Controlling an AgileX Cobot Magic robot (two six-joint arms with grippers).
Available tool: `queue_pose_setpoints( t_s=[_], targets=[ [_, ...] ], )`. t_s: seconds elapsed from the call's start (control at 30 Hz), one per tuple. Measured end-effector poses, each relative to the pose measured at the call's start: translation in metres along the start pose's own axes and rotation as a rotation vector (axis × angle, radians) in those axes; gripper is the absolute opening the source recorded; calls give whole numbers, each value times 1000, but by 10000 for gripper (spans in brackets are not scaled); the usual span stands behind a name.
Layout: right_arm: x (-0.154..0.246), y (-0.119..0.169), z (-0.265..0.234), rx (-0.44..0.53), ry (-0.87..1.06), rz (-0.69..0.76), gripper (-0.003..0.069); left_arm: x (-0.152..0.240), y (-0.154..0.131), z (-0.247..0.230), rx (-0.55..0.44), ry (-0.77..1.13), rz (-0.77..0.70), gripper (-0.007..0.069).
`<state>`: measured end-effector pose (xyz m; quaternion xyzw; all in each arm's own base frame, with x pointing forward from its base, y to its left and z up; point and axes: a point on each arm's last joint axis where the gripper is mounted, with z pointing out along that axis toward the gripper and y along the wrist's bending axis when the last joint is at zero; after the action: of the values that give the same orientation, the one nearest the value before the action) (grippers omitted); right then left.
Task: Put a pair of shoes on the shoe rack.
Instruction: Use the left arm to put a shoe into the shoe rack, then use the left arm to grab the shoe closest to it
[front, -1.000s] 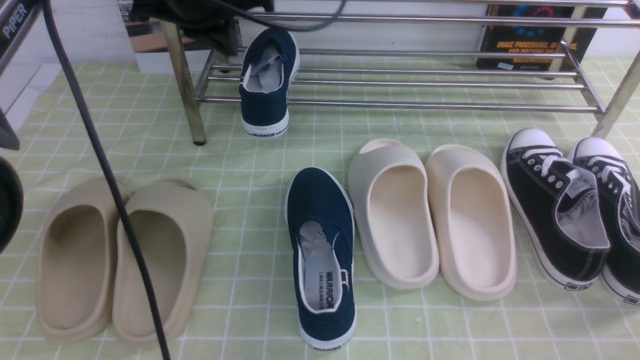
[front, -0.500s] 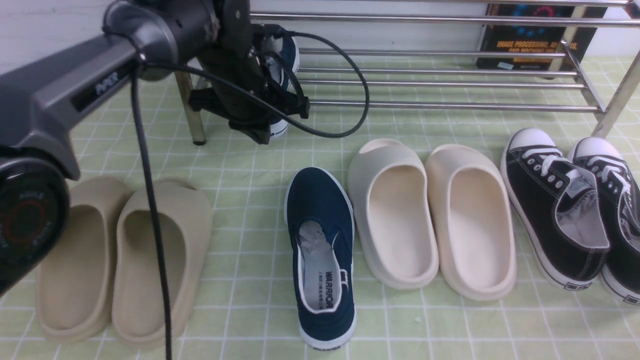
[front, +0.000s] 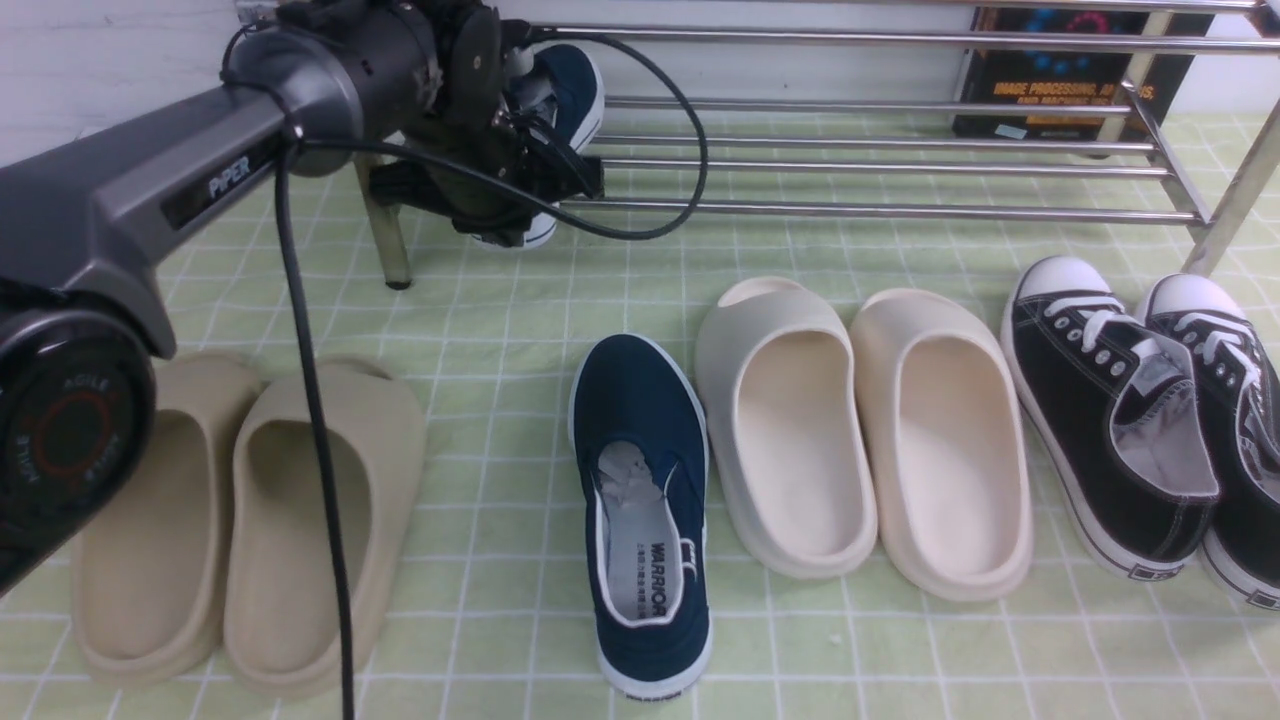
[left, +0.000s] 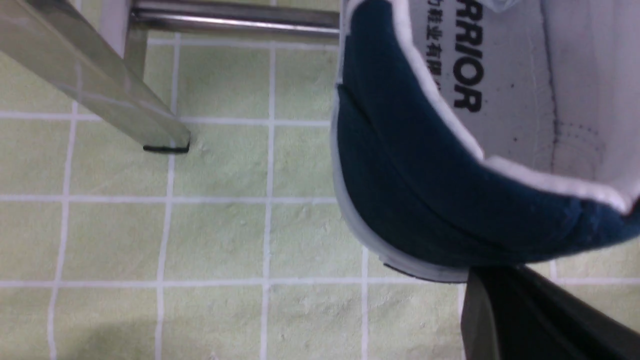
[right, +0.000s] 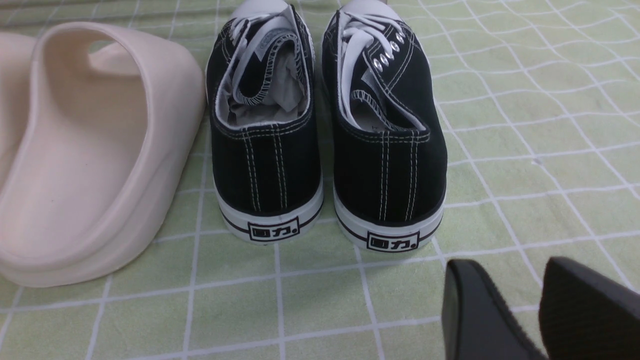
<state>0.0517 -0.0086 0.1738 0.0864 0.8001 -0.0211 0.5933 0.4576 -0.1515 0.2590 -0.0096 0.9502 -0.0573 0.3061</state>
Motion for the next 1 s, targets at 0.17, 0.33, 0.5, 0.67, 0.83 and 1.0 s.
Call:
queue_pose_setpoints(
  t_s=[0.17, 0.33, 0.5, 0.67, 0.83, 1.0],
  targets=[
    [0, 0, 0, 0, 0, 0, 239, -3, -4, 4, 47, -38, -31, -13],
    [0, 0, 0, 0, 0, 0, 239, -3, -6, 10, 66, -57, -41, -13],
    [0, 0, 0, 0, 0, 0, 239, -3, -6, 13, 65, -58, -39, -1],
    [0, 0, 0, 0, 0, 0, 239, -5, -4, -3, 55, -37, -41, 85],
    [0, 0, 0, 0, 0, 0, 239, -17, -3, -50, 47, -42, -49, 230],
    [0, 0, 0, 0, 0, 0, 239, -28, 0, -106, 42, -58, -37, 322]
  ],
)
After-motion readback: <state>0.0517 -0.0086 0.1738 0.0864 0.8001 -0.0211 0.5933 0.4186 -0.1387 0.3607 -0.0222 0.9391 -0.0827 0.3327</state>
